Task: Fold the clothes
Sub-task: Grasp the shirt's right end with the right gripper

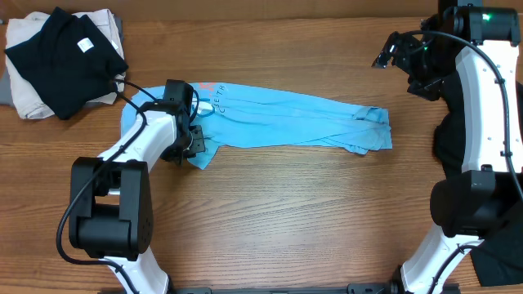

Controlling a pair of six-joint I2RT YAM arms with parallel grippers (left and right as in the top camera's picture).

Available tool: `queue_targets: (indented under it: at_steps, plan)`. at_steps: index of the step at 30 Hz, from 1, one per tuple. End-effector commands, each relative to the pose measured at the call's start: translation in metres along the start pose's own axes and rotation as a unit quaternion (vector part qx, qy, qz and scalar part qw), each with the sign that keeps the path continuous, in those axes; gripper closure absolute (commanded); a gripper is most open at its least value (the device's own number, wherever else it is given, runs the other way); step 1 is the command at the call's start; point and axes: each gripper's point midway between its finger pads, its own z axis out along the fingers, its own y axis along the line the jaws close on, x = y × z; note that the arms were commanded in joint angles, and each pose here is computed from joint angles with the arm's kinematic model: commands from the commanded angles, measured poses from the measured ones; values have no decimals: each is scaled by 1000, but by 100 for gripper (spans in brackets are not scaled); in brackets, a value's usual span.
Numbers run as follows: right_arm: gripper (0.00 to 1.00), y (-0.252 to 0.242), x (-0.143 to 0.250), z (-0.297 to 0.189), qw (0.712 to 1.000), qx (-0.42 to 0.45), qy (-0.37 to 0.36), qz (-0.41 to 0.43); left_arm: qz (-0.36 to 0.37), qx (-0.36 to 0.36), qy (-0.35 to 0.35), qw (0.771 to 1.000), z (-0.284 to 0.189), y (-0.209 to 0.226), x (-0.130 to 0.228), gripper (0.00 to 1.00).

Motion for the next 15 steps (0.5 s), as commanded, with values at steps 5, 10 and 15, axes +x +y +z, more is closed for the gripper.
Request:
queue_targets:
  at_steps: [5,10,15]
  plan:
    - [0,11,-15,-18,999,-17,-49,-13,-34,6,-4,999,-53,1,-9,96]
    - [0,13,-19,-18,998,-23,-57,-16,-39,11,-19,999,-96,4,-7,96]
    - [0,2,-18,-13,999,7,-51,-11,-42,9,-12,999,-121,10,8,96]
